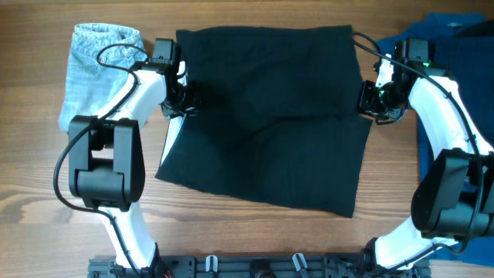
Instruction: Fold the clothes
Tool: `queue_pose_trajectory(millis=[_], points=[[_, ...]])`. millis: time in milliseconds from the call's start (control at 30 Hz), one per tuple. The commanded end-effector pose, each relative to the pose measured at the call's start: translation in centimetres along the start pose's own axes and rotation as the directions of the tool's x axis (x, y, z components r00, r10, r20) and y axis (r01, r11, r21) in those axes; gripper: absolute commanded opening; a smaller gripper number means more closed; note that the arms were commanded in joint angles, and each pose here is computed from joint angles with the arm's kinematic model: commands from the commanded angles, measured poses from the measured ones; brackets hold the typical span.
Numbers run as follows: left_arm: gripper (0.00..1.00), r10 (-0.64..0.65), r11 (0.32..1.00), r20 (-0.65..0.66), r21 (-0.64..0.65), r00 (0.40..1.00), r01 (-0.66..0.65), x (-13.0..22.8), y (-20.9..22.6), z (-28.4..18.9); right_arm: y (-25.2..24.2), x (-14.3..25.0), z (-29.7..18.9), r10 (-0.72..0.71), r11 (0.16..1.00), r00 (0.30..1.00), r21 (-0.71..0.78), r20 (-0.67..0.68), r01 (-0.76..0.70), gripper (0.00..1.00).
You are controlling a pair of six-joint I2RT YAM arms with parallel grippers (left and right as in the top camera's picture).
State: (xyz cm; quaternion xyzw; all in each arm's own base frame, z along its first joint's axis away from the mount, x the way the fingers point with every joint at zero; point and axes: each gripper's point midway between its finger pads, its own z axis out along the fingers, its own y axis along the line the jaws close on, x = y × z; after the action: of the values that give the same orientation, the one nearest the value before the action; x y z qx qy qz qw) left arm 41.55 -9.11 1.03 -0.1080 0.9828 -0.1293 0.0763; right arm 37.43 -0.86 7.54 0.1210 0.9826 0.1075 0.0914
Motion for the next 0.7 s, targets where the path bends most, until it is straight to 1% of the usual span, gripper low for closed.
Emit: queue_pose_trajectory(millis=[0,67,100,167,200,400,467,600,667], points=[[0.81,0.006,1.0,-0.011,-0.002,1.0,-0.006,1.1,0.7,1.1,0.5,-0.5,-0.6,-0.019,1.0,1.0,-0.022,0.024,0.019,0.21],[0.8,0.005,1.0,-0.017,-0.004,1.0,-0.005,1.5,0.9,1.5,0.5,-0.5,-0.6,-0.019,1.0,0.999,-0.022,0.027,0.02,0.22],[0.74,0.004,1.0,-0.023,-0.002,1.0,-0.004,1.7,0.9,1.5,0.5,-0.6,-0.6,-0.019,1.0,0.999,-0.022,0.027,0.02,0.22],[0.5,0.004,1.0,-0.028,0.022,1.0,-0.003,1.8,0.5,1.4,0.5,-0.6,-0.6,-0.02,1.0,0.999,-0.022,0.029,0.02,0.22],[0.45,0.005,1.0,-0.028,0.024,1.0,-0.004,1.8,0.4,1.3,0.5,-0.7,-0.6,-0.02,1.0,0.999,-0.023,0.031,0.021,0.22],[0.44,0.011,0.999,0.0,0.034,1.0,-0.011,1.3,0.0,0.1,0.5,-0.7,-0.6,-0.022,0.999,0.999,-0.023,0.034,0.022,0.23],[0.42,0.016,0.999,0.024,0.042,1.0,-0.017,1.0,-0.3,-0.8,0.5,-0.7,-0.6,-0.021,0.999,0.999,-0.023,0.034,0.022,0.24],[0.28,0.023,0.998,0.059,0.052,0.998,-0.026,0.4,-0.8,-2.1,0.5,-0.7,-0.6,-0.022,0.999,0.999,-0.023,0.034,0.023,0.24],[0.25,0.025,0.998,0.07,0.056,0.997,-0.029,0.3,-0.9,-2.6,0.6,-0.7,-0.6,-0.021,0.999,0.999,-0.023,0.034,0.022,0.25]])
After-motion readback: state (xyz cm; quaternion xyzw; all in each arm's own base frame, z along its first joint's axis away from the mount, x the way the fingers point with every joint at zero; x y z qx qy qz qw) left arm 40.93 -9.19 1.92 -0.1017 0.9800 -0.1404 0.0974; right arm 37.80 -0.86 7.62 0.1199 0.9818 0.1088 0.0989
